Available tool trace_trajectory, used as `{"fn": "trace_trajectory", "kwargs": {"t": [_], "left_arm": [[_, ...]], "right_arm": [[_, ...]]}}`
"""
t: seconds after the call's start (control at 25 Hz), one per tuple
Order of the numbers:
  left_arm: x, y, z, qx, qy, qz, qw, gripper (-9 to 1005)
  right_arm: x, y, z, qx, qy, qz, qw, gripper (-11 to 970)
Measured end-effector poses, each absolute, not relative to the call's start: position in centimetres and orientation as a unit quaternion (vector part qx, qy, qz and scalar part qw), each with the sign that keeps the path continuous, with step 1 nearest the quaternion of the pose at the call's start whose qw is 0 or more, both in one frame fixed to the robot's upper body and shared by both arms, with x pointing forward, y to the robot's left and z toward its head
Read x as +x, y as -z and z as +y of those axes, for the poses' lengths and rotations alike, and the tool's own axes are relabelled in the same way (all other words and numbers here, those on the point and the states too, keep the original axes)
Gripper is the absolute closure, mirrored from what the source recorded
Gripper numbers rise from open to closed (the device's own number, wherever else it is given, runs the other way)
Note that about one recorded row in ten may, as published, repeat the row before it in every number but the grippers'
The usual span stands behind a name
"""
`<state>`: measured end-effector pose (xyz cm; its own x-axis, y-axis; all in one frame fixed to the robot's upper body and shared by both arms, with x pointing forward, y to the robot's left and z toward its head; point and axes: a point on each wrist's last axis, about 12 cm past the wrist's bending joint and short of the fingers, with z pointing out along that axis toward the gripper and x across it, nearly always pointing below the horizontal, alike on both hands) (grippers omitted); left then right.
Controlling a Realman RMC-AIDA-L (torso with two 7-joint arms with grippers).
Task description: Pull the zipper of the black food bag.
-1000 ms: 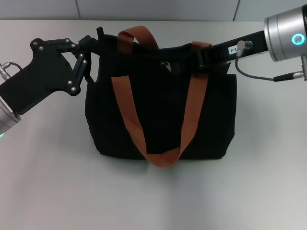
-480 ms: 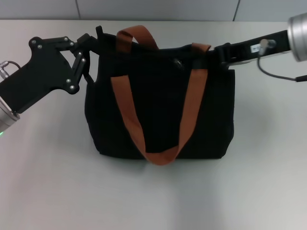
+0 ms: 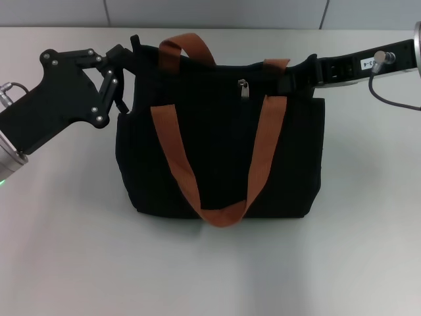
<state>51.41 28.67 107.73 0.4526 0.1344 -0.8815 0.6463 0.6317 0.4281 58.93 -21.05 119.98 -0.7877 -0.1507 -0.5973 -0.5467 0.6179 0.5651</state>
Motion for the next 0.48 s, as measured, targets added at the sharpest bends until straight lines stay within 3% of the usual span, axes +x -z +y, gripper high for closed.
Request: {"fn": "trace_trajectory", "kwargs": {"t": [0.48], "left_arm": [[51.5,-107.8,28.5,0.395,0.171,0.493,0.756,973]], "right_arm": [[58.9,-121.0,-21.8,-0.197,-0.448,0.825,0.281,951]]}}
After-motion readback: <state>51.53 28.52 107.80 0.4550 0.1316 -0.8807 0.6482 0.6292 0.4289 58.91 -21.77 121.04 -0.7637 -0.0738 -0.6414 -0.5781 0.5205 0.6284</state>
